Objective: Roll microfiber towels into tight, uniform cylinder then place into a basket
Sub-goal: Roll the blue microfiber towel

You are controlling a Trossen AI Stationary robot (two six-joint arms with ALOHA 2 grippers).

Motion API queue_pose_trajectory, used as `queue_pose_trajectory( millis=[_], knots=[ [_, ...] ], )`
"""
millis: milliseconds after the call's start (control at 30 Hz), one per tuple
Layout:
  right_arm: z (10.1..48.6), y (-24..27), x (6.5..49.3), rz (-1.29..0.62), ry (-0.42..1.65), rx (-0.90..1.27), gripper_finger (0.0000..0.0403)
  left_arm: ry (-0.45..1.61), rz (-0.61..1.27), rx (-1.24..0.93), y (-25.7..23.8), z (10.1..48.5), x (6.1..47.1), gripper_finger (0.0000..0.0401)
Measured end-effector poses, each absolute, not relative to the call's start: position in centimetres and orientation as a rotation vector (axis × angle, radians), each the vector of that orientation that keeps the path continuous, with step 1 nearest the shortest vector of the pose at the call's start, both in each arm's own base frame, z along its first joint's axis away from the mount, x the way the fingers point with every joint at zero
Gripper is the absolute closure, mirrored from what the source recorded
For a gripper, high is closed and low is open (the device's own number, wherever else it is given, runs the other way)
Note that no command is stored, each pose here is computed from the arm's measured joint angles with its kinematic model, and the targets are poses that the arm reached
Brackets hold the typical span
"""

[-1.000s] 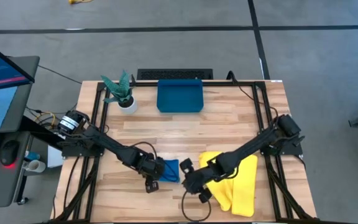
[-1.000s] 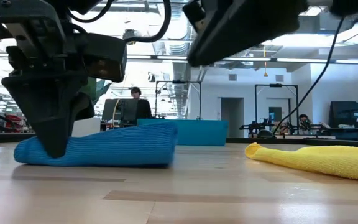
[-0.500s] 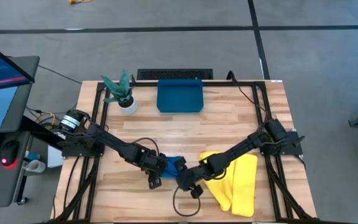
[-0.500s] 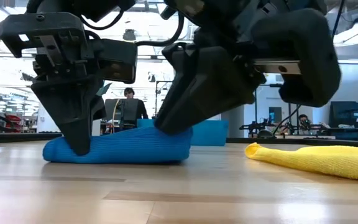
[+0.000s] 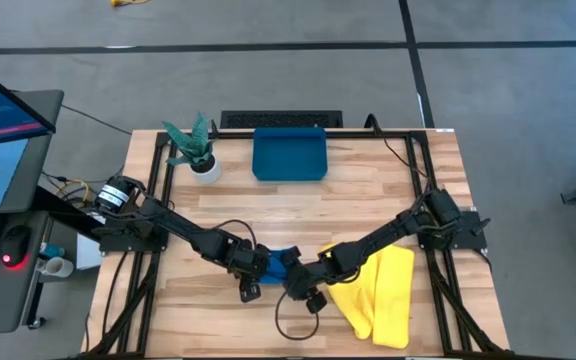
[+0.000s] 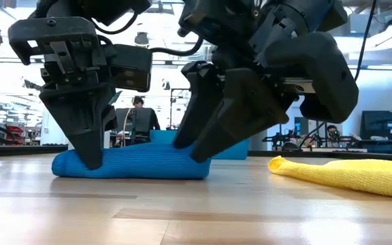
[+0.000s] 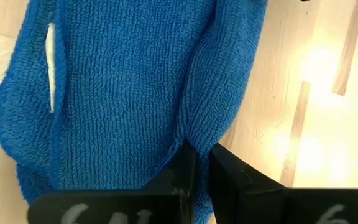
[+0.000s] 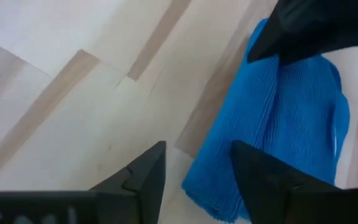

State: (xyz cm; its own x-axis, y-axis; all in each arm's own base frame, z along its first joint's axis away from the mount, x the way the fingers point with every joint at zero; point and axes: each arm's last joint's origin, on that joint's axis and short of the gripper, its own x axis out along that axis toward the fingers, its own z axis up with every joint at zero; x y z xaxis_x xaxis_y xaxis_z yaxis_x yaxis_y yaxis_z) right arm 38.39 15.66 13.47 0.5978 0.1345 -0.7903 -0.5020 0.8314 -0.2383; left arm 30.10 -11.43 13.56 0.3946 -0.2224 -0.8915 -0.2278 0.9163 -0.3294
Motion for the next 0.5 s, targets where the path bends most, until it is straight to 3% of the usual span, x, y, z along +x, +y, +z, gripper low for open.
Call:
queue_pose_trajectory(
  millis=[500],
  knots=[
    [11.2,13.7,39.4,0.347,0.927,-0.356,0.0207,1.186,-0.006,-0.458,-11.4,13.6,30.1,0.0377]
  ],
)
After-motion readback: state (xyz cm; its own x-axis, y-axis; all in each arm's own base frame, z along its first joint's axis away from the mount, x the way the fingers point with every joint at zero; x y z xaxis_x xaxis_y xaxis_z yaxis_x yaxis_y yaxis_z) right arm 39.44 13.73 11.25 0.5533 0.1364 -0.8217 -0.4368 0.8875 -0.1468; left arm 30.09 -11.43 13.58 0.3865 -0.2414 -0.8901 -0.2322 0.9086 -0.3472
